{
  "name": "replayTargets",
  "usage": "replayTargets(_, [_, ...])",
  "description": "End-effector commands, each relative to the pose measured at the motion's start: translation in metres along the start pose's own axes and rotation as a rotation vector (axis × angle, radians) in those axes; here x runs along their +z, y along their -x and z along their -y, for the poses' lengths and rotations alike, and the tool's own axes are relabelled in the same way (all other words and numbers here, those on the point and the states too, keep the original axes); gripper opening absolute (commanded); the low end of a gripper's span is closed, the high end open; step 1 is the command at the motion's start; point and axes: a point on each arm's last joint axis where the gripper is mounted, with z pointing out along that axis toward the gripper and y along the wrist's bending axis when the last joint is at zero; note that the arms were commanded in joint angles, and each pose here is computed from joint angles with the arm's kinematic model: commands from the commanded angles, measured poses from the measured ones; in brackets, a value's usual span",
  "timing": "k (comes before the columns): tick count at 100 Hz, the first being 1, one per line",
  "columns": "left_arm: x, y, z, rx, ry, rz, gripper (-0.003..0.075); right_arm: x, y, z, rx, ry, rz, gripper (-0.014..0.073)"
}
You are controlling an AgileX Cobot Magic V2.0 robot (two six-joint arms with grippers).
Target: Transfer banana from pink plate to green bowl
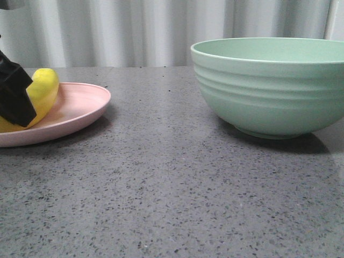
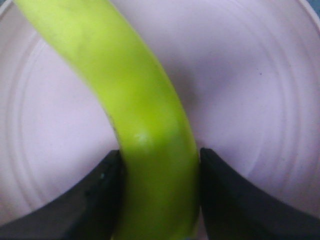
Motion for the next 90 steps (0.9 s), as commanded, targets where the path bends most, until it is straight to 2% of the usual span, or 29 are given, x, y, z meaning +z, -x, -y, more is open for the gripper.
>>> replayTargets(1, [-0.008, 0.011, 0.002, 0.009, 0.0, 0.069, 0.0228, -0.002, 0.019, -0.001, -0.009, 0.004, 0.105, -0.0072])
replayTargets(21, [-0.009, 0.012, 0.002, 0.009, 0.0, 0.076, -0.0021, -0.002, 0.019, -0.003, -0.013, 0.018, 0.101, -0.0072])
replayTargets(45, [-0.029, 0.029, 0.0, 0.01, 0.004, 0.1, -0.0018, -0.01, 0.031, -0.012, -0.062, 0.1, 0.041, -0.0071])
replayTargets(57, [-0.052, 0.04, 0.006, 0.028, -0.008, 0.172, -0.0018, -0.016, 0.048, -0.02, -0.08, 0.156, -0.008, -0.0055])
replayTargets(67, [-0.071, 0.047, 0.02, 0.07, -0.038, 0.239, -0.0018, -0.017, 0.065, -0.029, -0.089, 0.218, -0.049, 0.0036])
replayTargets(84, [-0.096, 0.049, 0.048, 0.154, -0.112, 0.314, -0.0018, -0.007, 0.09, -0.053, -0.116, 0.362, -0.139, 0.0306])
replayTargets(90, [-0.101, 0.047, 0.056, 0.178, -0.134, 0.327, -0.0018, -0.004, 0.098, -0.064, -0.106, 0.423, -0.144, 0.036])
